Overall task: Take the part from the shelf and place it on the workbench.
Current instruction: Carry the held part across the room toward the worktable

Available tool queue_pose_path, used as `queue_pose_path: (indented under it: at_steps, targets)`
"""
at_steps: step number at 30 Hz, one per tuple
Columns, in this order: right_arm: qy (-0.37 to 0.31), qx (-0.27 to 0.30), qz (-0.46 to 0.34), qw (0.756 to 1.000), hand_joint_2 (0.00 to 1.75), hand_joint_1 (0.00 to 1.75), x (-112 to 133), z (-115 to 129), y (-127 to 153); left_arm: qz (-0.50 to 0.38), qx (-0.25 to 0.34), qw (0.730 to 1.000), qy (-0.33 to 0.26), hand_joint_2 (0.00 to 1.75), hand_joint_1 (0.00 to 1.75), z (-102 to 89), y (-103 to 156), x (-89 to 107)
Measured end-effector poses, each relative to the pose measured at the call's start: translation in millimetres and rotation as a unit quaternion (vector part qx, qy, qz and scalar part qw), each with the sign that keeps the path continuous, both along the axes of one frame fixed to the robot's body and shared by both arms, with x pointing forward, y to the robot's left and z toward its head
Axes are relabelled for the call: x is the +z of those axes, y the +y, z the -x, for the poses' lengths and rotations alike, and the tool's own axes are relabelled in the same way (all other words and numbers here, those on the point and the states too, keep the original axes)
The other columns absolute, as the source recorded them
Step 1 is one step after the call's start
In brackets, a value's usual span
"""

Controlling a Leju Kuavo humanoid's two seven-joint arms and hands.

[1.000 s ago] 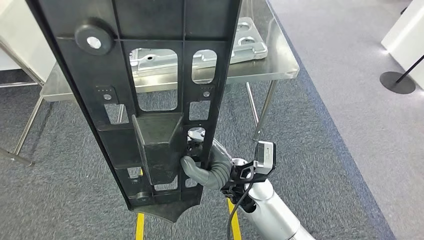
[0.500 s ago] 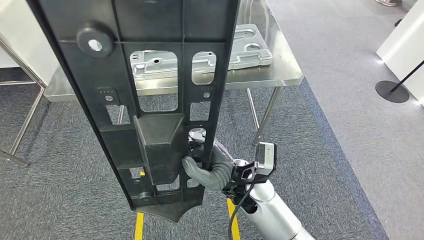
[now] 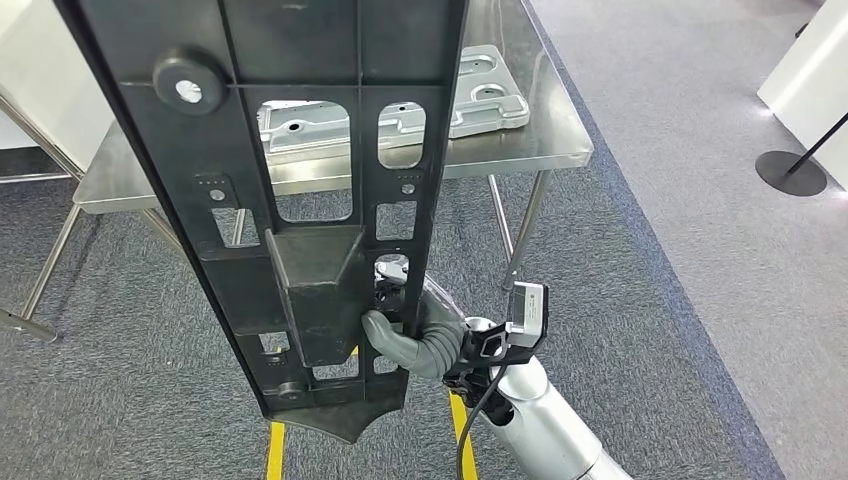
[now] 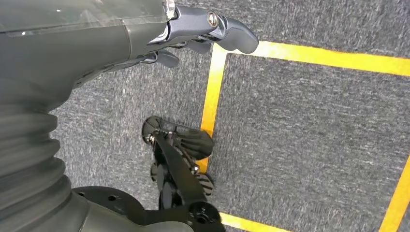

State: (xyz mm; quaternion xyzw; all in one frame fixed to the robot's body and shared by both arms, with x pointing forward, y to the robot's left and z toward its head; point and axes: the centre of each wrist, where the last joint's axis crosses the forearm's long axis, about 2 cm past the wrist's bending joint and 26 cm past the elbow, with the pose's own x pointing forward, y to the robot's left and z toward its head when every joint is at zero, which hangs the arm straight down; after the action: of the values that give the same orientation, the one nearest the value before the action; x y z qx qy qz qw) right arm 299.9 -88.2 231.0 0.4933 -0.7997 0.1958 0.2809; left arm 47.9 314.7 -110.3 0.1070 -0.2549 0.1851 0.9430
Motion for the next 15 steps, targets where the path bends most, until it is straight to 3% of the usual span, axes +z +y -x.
queue_pose_path:
  at_steps: [15]
  targets:
    - [0.002,-0.001,0.003,1.0,1.75,1.75,-1.9,-0.7,-0.6,0.001,-0.001,1.0,-0.001,1.75,0.0,-0.3,-0.9,0.0]
